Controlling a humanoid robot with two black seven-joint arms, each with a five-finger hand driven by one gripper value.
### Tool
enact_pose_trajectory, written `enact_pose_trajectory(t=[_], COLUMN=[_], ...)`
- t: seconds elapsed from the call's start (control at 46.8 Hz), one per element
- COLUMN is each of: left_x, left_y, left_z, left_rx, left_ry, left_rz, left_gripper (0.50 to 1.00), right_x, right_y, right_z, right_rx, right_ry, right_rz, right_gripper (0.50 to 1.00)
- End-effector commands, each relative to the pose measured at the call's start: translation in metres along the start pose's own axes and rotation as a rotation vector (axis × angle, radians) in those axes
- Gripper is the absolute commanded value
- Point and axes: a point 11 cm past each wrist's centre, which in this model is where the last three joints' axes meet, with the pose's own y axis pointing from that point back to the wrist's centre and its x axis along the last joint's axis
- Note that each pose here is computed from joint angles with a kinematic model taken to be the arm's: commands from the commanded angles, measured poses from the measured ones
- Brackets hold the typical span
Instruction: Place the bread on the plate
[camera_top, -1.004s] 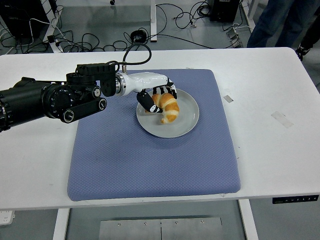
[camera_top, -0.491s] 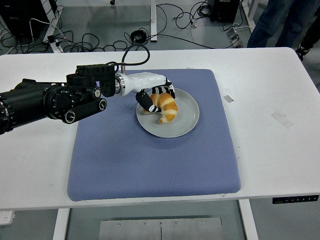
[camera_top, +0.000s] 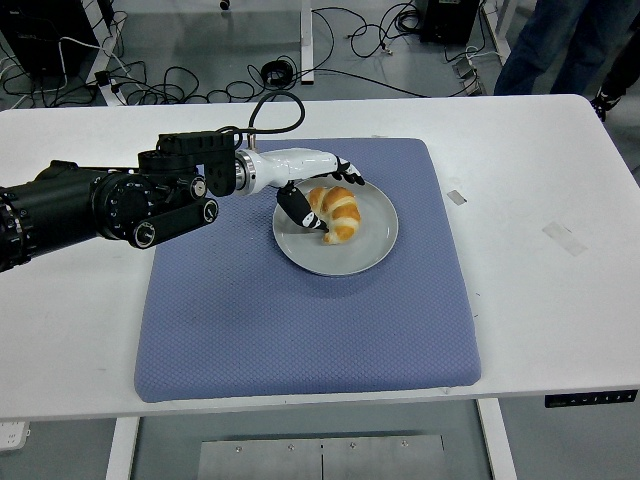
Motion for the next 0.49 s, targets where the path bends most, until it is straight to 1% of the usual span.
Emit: enact_pose_trajectory(t=[0.0, 0.021, 0.064, 0.15, 0.235, 0.342, 0.47], left_x=[0.002, 0.002, 0.003, 0.004, 0.019, 0.038, 0.075], left_y=[0.000, 0.000, 0.000, 0.001, 0.003, 0.007, 0.020], left_z=[0.001, 0.001, 0.003, 0.004, 0.006, 0.010, 0.009], left_rx=[-0.002, -0.002, -0.006, -0.009, -0.012, -0.017, -0.018], left_ry=[0.001, 0.001, 0.003, 0.028, 0.053, 0.067, 0.079], left_rz=[0.002, 0.001, -0.002, -0.009, 0.001, 0.038, 0.112], left_gripper=[0.870, 0.881, 0.919, 0.958, 0.971, 0.972, 0.972], right_x=[0.000, 0.000, 0.000, 0.000, 0.000, 0.000, 0.000], right_y=[0.000, 0.000, 0.000, 0.000, 0.000, 0.000, 0.000], right_z=[0.000, 0.000, 0.000, 0.000, 0.000, 0.000, 0.000], right_rx=[0.000, 0.000, 0.000, 0.000, 0.000, 0.000, 0.000], right_ry=[0.000, 0.000, 0.000, 0.000, 0.000, -0.001, 0.000], right_rz=[0.000, 0.000, 0.000, 0.000, 0.000, -0.001, 0.000], right_gripper=[1.000, 1.000, 1.000, 1.000, 1.000, 1.000, 1.000])
